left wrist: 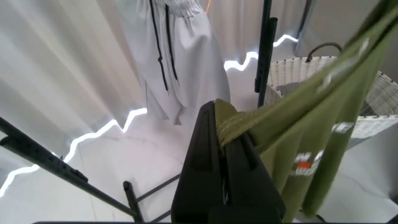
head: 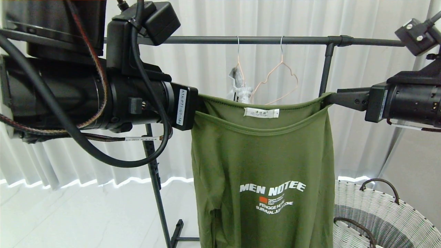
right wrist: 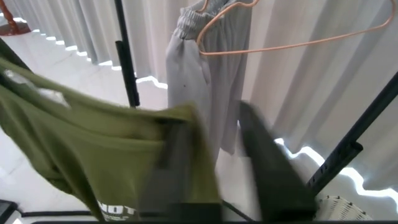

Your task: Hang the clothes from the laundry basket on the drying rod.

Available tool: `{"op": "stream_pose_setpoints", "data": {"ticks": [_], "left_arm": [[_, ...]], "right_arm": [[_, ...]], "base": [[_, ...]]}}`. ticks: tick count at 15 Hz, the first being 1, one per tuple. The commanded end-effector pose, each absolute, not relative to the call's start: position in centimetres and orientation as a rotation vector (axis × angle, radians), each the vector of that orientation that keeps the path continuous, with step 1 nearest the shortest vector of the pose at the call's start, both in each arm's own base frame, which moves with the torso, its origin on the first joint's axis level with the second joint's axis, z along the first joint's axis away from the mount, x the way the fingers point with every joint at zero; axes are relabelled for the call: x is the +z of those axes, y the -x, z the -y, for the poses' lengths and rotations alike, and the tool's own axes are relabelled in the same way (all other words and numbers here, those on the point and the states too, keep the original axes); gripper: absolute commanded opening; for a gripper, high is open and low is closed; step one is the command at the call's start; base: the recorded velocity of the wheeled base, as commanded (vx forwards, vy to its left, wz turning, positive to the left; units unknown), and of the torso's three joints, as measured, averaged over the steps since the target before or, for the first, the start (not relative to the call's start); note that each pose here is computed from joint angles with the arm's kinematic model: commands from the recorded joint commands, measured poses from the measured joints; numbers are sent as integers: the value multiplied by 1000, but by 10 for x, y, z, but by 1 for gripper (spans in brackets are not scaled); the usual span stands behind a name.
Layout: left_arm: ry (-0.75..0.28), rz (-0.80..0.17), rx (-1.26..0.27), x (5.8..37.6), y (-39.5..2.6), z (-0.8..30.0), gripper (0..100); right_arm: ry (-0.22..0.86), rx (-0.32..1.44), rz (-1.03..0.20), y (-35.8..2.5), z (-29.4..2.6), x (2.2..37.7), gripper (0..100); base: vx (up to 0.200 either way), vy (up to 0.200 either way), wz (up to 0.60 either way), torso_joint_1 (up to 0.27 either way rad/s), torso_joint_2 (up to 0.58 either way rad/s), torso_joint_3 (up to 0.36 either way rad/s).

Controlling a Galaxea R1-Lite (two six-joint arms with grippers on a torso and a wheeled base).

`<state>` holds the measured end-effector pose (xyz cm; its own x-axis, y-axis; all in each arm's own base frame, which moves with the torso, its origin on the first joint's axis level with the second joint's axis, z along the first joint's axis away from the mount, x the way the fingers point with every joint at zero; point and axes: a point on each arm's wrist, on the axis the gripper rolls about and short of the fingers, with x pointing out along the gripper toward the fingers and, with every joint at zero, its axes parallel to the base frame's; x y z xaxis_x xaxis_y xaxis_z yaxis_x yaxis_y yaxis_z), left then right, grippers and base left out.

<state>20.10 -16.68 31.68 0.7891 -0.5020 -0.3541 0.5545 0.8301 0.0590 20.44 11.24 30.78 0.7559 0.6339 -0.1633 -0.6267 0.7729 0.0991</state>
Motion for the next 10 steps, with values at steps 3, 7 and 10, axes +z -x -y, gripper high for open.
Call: {"op": "stream_pose_setpoints", "data": {"ticks": [3,7,10], "left_arm": [[-176,-350,-470,312,-216,152,0],[-192,-384,-412,302,-224,145,0],[-194,-385,-414,301,-217,141,0]], "right_arm": [[-36,686,-200,-172,-95,296,100],[-48,726,-180,-135,-79,291,100],[-38,566,-264,-141,-59,269,100]], "base": [[0,0,0,0,0,0],[0,0,0,0,0,0],[0,0,0,0,0,0]]}}
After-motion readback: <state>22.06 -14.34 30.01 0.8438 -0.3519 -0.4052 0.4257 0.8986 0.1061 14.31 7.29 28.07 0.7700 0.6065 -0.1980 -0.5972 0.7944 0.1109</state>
